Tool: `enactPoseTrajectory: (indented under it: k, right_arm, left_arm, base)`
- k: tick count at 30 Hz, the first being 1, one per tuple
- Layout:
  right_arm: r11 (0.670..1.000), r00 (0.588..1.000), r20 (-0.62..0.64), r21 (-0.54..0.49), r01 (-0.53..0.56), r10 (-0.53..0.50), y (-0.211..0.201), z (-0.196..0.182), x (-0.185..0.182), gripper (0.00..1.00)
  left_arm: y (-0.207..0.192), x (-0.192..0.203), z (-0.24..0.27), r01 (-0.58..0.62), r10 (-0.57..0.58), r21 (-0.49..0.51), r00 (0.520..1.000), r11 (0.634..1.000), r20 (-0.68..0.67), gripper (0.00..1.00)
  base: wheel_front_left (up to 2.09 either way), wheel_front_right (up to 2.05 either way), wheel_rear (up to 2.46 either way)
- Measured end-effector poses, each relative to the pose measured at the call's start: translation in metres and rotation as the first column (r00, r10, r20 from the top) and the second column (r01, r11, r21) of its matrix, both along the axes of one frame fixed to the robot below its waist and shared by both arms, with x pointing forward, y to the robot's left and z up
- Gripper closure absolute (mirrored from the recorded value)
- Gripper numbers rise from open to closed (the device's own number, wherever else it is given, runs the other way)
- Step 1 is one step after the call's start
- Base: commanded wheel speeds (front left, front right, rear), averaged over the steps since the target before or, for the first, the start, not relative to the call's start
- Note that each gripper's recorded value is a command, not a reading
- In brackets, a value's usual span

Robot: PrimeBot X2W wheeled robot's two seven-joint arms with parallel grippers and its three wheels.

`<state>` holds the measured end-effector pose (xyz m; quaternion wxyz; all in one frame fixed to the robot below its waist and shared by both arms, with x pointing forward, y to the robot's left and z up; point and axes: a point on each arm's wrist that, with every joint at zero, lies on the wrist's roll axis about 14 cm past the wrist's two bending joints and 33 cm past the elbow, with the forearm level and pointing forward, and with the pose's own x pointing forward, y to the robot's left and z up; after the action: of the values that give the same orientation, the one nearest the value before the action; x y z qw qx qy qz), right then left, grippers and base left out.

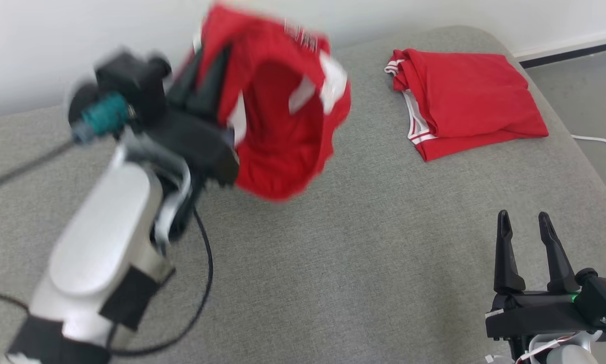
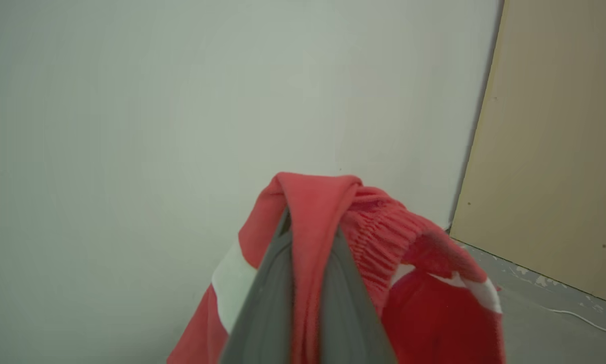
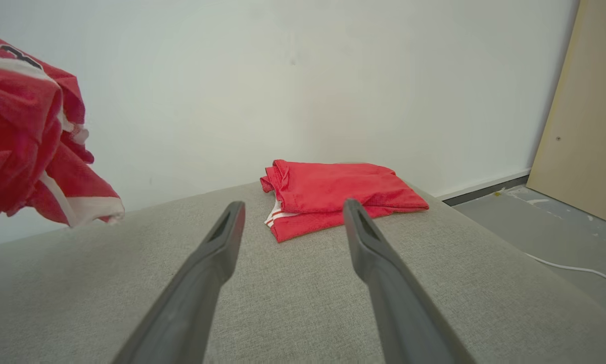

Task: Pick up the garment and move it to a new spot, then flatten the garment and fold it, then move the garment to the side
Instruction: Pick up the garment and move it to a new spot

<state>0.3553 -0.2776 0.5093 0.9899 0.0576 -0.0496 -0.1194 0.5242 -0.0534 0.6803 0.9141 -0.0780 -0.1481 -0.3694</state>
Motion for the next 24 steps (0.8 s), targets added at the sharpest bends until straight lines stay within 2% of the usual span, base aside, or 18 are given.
enactPoseTrajectory:
  k: [5, 12, 13, 14, 15, 20, 24]
  right_arm:
    - [1.0, 1.0, -0.014, 0.009, -0.006, 0.006, 0.002, -0.005, 0.001, 0.0]
    - [0.999, 0.999, -0.028, 0.02, -0.039, 0.04, 0.013, -0.012, 0.01, 0.0]
    - [0.999, 0.998, -0.029, 0.022, -0.046, 0.047, 0.015, -0.013, 0.011, 0.0]
    - [0.998, 0.998, -0.03, 0.022, -0.051, 0.052, 0.017, -0.013, 0.012, 0.0]
    - [0.998, 0.998, -0.029, 0.021, -0.056, 0.057, 0.018, -0.013, 0.013, 0.0]
    - [0.996, 0.996, -0.021, 0.018, -0.088, 0.088, 0.028, -0.011, 0.019, 0.0]
    - [0.994, 0.994, -0.011, 0.018, -0.107, 0.108, 0.034, -0.009, 0.022, 0.0]
  left_arm:
    - [0.011, -0.009, -0.099, -0.032, 0.039, 0.033, 0.972, 0.999, -0.232, 1.0]
    - [0.022, -0.05, -0.201, -0.02, 0.075, 0.129, 0.896, 0.991, -0.438, 1.0]
    - [0.022, -0.055, -0.208, -0.015, 0.075, 0.134, 0.889, 0.991, -0.453, 0.83]
    - [0.021, -0.059, -0.211, -0.011, 0.072, 0.135, 0.887, 0.991, -0.457, 0.26]
    - [0.02, -0.063, -0.213, -0.008, 0.07, 0.137, 0.887, 0.991, -0.457, 0.0]
    - [0.015, -0.074, -0.202, 0.005, 0.046, 0.123, 0.911, 0.992, -0.41, 0.0]
    - [0.02, -0.073, -0.174, -0.026, 0.052, 0.083, 0.94, 0.996, -0.338, 0.0]
  base:
    - [0.0, 0.0, 0.0]
    - [0.0, 0.0, 0.0]
    - [0.0, 0.0, 0.0]
    - [0.0, 0.0, 0.0]
    - [0.0, 0.0, 0.0]
    - [0.0, 0.0, 0.0]
    - [0.0, 0.0, 0.0]
